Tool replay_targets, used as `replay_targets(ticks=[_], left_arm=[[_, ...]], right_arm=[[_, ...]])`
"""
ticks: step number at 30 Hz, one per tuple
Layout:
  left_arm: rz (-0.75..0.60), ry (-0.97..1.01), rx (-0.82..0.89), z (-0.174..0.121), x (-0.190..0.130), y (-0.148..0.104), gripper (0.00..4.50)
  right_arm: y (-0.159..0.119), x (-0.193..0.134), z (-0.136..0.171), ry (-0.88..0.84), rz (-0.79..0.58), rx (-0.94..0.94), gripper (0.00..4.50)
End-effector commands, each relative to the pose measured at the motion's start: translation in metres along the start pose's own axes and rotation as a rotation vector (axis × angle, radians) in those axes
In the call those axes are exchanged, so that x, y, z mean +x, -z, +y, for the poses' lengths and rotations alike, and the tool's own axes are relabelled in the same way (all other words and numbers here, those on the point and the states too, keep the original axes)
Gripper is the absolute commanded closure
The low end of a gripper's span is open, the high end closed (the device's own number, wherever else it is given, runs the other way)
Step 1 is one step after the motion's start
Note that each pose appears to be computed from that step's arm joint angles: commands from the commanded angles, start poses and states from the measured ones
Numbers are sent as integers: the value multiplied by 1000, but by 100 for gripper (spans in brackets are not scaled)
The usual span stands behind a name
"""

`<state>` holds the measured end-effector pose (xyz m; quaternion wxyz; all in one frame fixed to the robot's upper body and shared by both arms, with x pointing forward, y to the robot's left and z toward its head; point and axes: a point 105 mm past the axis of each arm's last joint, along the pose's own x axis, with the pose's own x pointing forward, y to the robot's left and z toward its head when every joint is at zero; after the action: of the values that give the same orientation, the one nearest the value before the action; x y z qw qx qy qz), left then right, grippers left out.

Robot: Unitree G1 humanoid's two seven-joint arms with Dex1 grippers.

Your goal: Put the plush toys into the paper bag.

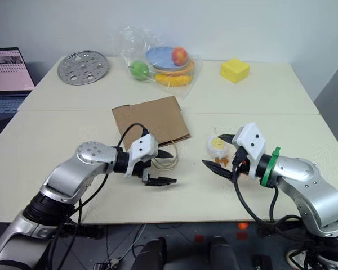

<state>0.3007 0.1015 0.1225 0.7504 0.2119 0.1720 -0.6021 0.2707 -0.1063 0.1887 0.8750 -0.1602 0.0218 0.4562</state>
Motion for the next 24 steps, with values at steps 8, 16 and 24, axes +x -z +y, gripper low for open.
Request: replay_targets(ticks=[8,16,24], left_arm=[[-13,36,-21,4,11,9,2],[-24,63,-23,4,15,10,40],[-47,28,-20,12,5,0,277]], right_arm=[[-8,-3,6,58,-27,-24,0],[-8,-1,6,69,-34,-13,0],[-9,-1,0,83,-31,-9,0]])
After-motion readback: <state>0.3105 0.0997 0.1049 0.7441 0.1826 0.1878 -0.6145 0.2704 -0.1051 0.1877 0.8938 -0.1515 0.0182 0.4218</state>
